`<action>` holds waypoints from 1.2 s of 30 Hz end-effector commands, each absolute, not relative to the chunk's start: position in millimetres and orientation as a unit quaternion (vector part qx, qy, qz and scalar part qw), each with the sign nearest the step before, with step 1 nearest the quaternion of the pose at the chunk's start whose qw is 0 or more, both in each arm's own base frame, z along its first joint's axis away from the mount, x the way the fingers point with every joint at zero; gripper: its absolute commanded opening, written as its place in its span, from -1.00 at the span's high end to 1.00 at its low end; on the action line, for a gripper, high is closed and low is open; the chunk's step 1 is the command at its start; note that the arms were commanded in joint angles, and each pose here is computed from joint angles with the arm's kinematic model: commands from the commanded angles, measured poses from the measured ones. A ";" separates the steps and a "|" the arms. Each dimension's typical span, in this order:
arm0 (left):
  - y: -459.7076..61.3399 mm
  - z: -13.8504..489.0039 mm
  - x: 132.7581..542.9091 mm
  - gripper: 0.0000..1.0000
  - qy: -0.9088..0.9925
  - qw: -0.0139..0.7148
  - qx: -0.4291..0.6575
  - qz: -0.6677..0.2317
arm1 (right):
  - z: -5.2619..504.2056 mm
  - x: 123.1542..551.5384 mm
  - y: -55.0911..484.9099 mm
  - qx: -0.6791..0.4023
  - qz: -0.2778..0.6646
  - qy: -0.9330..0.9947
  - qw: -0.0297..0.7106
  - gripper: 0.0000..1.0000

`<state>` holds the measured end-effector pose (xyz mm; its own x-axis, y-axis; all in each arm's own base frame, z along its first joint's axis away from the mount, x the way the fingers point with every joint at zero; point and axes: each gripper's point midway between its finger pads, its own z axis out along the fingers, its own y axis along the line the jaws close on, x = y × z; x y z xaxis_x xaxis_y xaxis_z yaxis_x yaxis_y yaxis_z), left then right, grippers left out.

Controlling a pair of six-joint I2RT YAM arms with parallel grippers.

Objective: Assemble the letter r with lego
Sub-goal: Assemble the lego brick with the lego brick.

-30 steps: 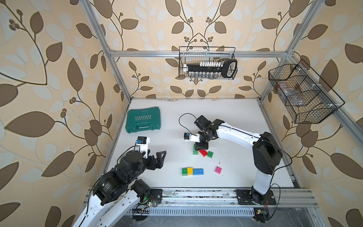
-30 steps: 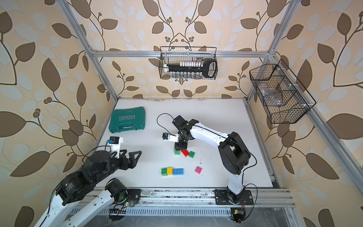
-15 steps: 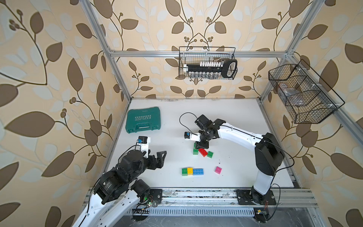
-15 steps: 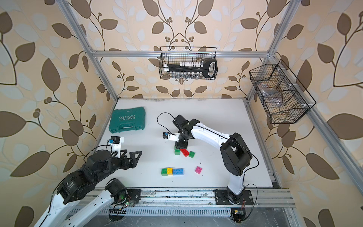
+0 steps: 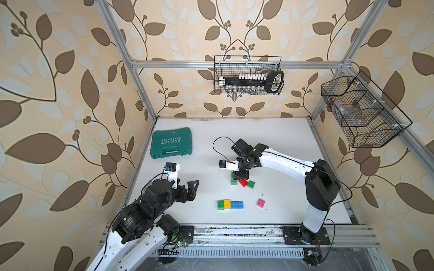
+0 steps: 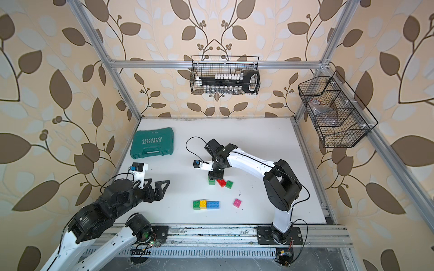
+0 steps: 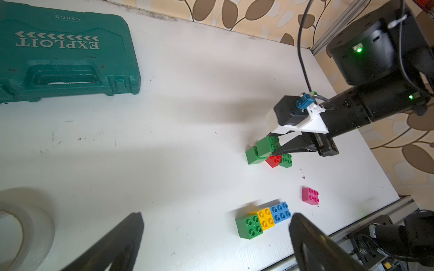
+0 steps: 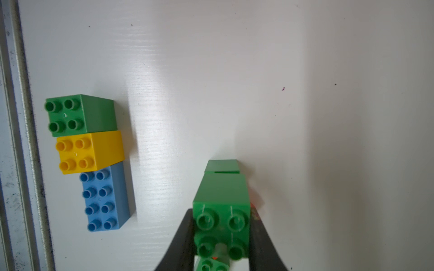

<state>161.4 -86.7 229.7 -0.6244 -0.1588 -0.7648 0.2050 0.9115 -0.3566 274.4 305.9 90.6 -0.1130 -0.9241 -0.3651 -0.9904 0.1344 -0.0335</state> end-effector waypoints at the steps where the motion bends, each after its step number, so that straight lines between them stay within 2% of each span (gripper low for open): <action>1: -86.9 231.5 165.9 -0.98 0.874 0.439 0.011 -0.207 | 81.4 270.5 301.2 -0.655 0.098 0.736 0.139 1.00; 36: -86.7 230.7 166.7 -0.98 0.875 0.438 0.010 -0.205 | 64.5 267.0 296.2 -0.664 0.072 0.737 0.100 1.00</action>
